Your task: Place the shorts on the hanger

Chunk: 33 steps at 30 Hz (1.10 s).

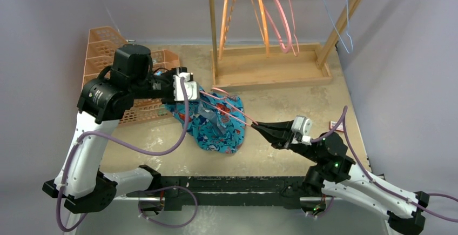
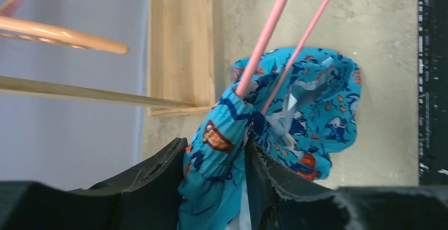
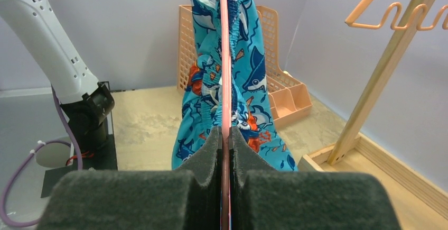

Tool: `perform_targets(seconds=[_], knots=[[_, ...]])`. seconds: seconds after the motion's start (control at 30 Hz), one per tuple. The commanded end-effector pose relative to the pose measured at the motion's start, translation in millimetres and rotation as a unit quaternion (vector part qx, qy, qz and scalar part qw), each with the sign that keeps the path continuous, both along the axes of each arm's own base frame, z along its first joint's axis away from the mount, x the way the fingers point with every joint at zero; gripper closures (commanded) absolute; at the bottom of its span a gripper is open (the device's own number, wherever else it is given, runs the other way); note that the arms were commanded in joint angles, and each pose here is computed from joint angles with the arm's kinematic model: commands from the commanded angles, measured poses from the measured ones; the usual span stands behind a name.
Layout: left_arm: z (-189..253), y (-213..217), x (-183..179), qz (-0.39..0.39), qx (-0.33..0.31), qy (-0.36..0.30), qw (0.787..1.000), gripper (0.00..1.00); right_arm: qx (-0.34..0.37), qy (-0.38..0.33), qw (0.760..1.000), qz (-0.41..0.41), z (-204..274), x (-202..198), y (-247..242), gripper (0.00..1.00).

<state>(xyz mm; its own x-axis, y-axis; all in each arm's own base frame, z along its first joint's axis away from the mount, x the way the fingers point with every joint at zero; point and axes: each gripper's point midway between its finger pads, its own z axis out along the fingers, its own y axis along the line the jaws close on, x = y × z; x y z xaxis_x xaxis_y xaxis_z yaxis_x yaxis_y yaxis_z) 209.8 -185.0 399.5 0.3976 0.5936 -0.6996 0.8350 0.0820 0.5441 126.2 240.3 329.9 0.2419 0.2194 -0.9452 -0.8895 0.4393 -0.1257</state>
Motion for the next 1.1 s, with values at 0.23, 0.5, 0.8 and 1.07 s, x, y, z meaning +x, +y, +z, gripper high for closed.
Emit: perform_targets(seconds=[0.23,0.5,0.8,1.07], knots=[[15,-29,-32,-0.108,-0.054,0.037,0.992,0.87,0.064,-0.083,0.994,0.011,55,-9,-3,1.0],[25,-40,-47,-0.15,-0.091,0.047,0.983,0.81,0.051,-0.123,0.991,0.014,75,-9,4,1.0],[15,-35,-41,-0.128,-0.074,0.053,0.988,1.0,0.071,-0.111,0.991,-0.026,84,-1,-13,1.0],[50,-30,-4,-0.001,-0.192,-0.016,0.981,1.0,0.142,0.086,0.981,-0.103,75,25,-45,0.52]])
